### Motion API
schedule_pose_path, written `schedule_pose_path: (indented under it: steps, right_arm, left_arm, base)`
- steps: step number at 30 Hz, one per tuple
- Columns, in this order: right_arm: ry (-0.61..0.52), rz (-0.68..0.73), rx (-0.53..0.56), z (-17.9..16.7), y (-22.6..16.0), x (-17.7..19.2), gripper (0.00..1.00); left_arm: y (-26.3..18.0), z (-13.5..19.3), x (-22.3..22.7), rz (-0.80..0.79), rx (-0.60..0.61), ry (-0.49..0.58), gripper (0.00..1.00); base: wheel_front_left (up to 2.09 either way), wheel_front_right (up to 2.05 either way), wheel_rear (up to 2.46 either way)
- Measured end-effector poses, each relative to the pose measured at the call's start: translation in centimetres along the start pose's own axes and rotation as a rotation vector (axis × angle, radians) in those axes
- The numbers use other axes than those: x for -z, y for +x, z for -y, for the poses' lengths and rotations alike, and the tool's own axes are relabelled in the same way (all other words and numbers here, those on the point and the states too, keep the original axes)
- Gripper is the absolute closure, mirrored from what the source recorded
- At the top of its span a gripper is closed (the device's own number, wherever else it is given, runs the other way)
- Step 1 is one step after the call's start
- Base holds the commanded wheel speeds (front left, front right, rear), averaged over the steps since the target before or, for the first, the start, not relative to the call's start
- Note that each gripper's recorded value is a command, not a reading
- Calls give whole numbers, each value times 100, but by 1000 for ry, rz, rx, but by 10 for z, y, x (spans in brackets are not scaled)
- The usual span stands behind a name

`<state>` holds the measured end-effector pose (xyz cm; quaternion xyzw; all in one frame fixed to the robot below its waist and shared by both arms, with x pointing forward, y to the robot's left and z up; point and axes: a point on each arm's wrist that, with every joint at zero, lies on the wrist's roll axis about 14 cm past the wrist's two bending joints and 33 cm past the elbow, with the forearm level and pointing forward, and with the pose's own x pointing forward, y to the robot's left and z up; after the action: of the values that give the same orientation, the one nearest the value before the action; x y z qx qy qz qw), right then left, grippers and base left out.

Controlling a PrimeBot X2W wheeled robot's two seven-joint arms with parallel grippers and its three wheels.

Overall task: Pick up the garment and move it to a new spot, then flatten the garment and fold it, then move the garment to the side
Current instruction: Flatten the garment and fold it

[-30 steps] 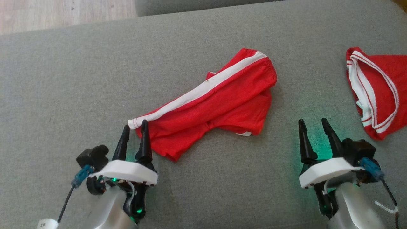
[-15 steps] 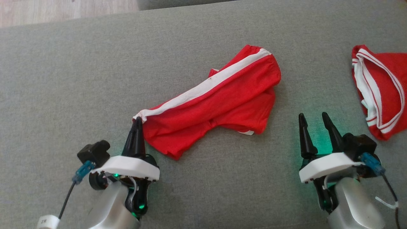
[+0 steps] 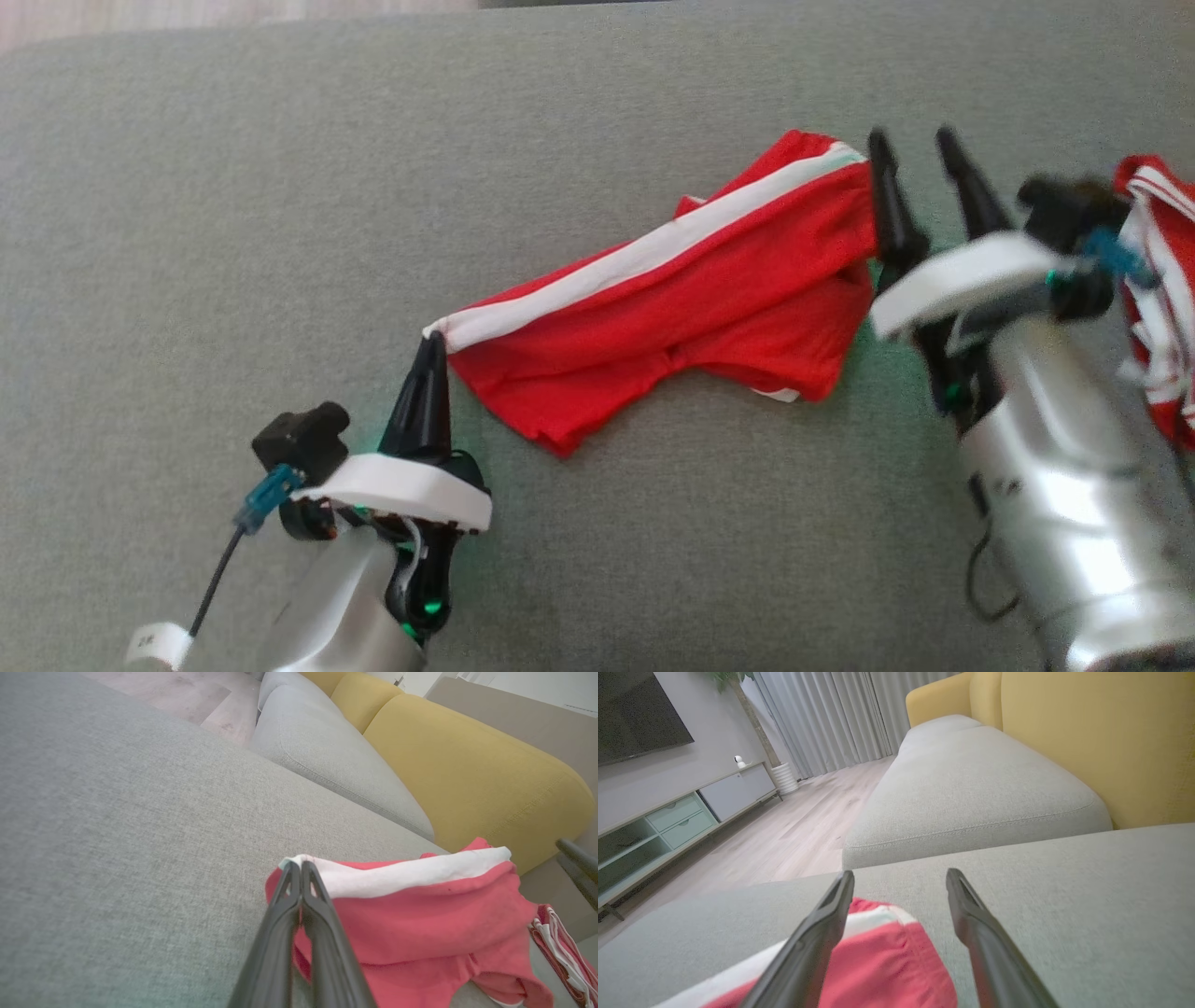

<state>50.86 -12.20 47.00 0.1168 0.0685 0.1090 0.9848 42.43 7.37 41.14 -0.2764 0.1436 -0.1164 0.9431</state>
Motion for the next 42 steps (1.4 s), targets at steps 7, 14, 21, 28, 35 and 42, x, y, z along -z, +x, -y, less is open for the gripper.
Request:
schedule_pose_path:
  steps: [7,14,21,28,35,42]
  right_arm:
    - [-106,-188,-50,8,25,13,0]
    - [-177,-327,-114,2,21,46,0]
    - [-231,-359,-159,-1,27,49,0]
    - [-256,-400,-207,-15,37,54,0]
    - [-255,-473,-205,-14,35,68,0]
    - [-241,-509,-219,-18,32,80,89]
  left_arm:
    - [-6,-6,3,-6,-12,4,100]
    - [-9,-11,5,-12,-27,4,100]
    - [-10,-16,7,-20,-39,5,100]
    - [-14,-22,7,-20,-57,5,100]
    - [-16,-26,6,-15,-69,5,100]
    - [-16,-28,6,-16,-75,3,100]
  base:
    - [0,0,0]
    - [0,0,0]
    - [0,0,0]
    - [0,0,0]
    - [0,0,0]
    - [0,0,0]
